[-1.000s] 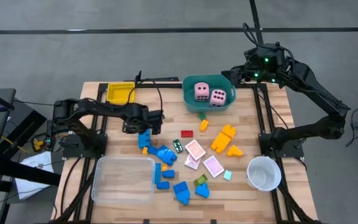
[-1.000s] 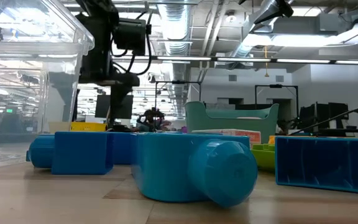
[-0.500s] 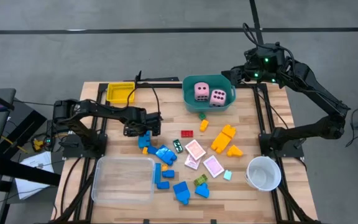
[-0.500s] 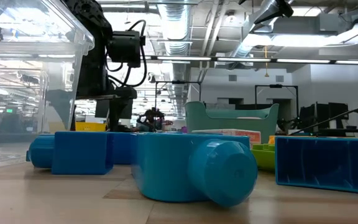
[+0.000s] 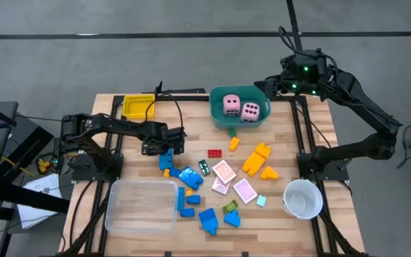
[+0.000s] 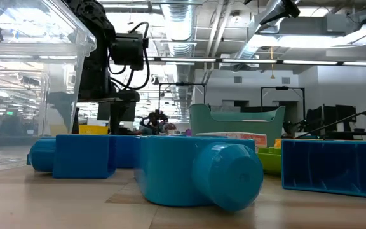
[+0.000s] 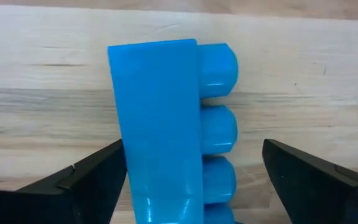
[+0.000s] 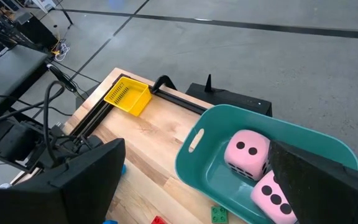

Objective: Pick & Place Toys
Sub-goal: Put the blue game piece into the transparent bin

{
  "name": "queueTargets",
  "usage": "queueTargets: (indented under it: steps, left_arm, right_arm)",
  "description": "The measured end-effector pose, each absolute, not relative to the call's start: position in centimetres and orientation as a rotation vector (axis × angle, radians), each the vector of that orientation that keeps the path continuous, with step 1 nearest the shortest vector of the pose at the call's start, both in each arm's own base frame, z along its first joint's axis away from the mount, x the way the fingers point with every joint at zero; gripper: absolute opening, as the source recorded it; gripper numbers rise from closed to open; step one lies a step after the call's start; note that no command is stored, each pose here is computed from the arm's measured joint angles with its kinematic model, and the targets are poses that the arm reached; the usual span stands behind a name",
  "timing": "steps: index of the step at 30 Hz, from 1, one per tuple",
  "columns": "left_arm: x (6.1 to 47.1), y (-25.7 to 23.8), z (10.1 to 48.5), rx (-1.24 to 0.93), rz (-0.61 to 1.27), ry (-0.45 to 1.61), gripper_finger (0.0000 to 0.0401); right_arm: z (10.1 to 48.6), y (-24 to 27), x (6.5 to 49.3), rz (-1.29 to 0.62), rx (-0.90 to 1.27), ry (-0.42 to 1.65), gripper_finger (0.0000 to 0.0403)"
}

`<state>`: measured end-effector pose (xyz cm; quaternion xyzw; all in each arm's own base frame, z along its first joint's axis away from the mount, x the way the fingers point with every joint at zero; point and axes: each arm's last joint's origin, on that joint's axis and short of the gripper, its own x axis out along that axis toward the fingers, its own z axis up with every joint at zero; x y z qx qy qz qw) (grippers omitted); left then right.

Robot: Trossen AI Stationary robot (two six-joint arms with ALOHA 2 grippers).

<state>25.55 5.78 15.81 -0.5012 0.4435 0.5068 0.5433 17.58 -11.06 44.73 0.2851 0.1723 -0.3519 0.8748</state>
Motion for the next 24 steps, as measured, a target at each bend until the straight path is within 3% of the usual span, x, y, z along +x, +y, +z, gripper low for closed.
queueTargets:
  steps: [10, 24]
  left_arm:
    - [24.8, 5.7, 14.1, -1.207, 1.189, 1.045, 0.0277]
    - [24.4, 6.0, 13.7, -1.238, 1.188, 1.04, 0.0255]
  right_arm:
    - [44.7, -11.1, 17.6, -0.735, 0.595, 0.36, 0.0386]
    - [44.7, -11.1, 17.5, -0.745, 0.593, 0.357, 0.0386]
